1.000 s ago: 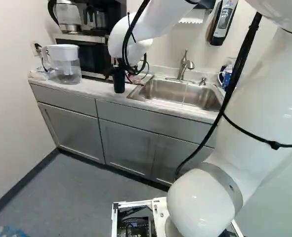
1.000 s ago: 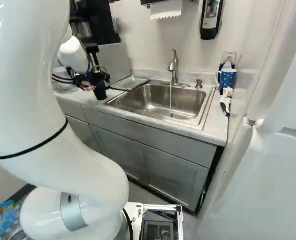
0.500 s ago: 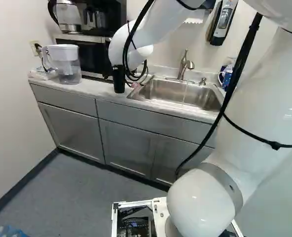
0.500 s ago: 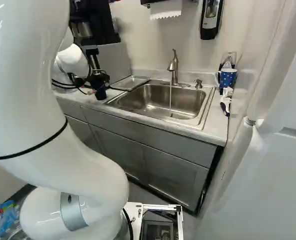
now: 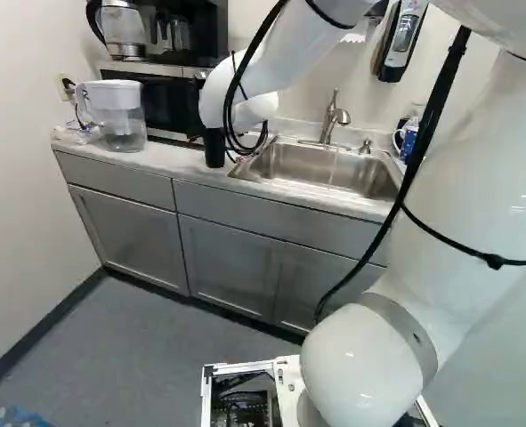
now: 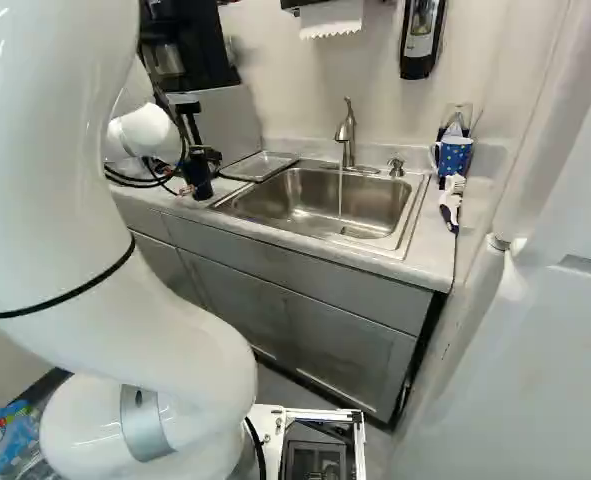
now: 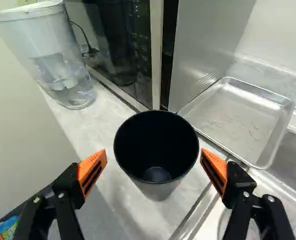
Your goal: Rinse the cup and place it in the tray
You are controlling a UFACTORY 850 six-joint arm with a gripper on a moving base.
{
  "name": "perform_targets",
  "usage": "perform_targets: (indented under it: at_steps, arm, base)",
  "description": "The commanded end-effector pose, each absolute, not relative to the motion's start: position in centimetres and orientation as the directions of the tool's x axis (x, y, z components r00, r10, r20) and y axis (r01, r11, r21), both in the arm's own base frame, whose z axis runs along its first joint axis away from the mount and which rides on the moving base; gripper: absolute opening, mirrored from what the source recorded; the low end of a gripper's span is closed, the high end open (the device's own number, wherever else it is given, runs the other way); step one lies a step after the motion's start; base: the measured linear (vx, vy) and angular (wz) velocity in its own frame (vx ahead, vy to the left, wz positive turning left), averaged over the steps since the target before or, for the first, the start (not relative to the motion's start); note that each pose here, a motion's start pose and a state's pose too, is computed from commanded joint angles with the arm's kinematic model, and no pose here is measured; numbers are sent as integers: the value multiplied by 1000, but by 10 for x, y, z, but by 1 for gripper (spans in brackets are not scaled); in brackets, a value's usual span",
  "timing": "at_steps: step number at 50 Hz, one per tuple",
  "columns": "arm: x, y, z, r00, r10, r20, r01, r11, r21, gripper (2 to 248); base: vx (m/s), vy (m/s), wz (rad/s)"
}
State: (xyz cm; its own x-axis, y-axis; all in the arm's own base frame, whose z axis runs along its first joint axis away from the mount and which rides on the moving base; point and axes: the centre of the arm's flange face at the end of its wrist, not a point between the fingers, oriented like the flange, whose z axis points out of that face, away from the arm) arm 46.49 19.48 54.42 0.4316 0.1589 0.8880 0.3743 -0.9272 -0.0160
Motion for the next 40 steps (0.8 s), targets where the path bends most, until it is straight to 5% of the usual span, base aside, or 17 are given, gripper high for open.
perform_targets:
  at_steps: [40]
  arm:
    - [459, 198, 521, 303, 85, 949, 366, -930, -34, 247]
  base:
    - [0, 0, 0]
